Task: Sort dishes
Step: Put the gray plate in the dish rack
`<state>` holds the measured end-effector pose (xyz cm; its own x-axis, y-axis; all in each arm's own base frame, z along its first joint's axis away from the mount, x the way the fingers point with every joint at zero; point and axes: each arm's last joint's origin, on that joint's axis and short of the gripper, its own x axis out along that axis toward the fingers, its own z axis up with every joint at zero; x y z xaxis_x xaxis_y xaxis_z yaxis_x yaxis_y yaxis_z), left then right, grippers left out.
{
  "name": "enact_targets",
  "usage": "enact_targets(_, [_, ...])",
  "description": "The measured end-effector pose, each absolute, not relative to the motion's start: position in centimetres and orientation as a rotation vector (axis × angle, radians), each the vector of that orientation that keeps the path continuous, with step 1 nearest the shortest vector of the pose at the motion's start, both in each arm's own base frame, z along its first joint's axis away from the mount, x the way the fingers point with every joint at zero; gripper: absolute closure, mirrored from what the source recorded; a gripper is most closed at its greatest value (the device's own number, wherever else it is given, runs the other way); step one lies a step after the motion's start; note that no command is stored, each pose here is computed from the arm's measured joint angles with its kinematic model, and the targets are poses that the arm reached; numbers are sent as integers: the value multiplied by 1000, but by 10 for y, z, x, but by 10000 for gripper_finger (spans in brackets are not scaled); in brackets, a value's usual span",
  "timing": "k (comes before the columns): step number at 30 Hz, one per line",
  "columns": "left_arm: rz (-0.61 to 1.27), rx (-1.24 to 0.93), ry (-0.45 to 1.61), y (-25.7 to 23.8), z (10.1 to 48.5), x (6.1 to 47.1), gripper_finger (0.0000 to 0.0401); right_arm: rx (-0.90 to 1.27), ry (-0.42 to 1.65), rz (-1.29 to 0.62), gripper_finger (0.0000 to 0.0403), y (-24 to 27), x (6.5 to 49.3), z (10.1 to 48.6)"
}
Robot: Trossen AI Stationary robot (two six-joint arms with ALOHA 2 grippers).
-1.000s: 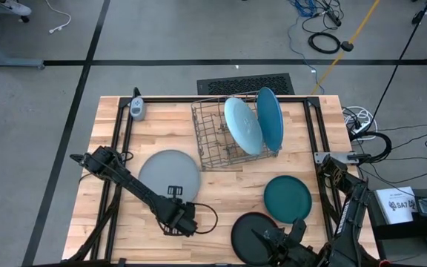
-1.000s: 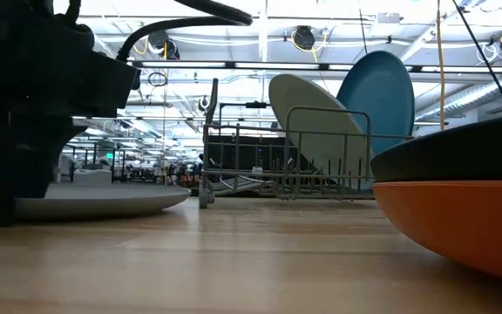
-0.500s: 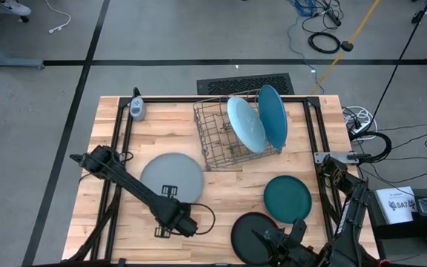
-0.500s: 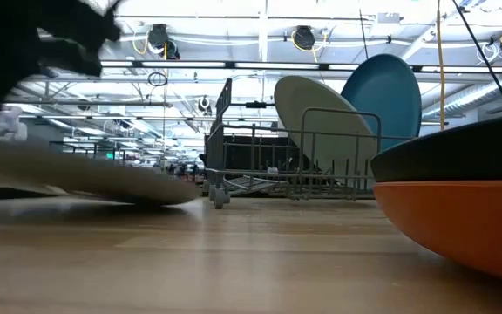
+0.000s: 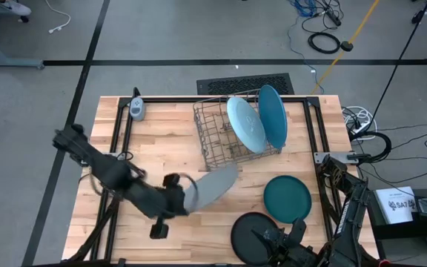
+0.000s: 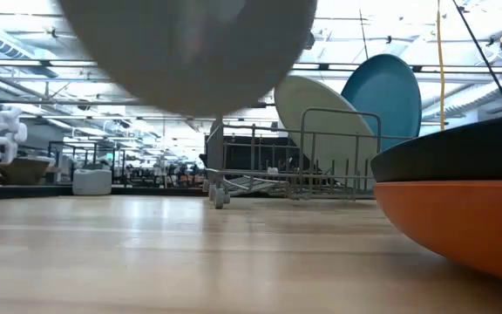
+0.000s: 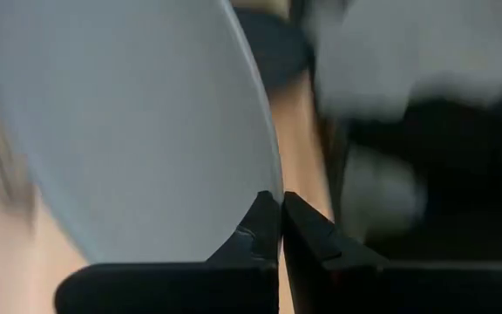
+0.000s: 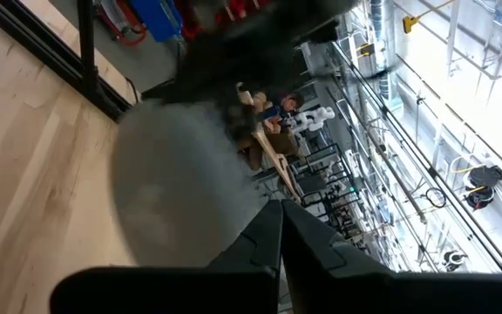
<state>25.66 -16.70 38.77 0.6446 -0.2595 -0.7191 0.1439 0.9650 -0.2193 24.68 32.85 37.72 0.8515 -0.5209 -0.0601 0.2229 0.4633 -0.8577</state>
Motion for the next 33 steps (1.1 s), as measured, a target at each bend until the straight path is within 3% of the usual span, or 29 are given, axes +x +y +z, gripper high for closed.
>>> enact_targets(6, [-10, -272, 357, -136, 446, 247, 401, -991, 336, -467, 401, 329, 247, 377])
enact_targets(15, [336, -437, 292, -89, 431, 273, 401, -994, 337, -467, 401, 329, 247, 377])
enact_targets(33, [224, -542, 165, -24, 398, 358, 401, -1013, 304, -448, 401, 339, 234, 378])
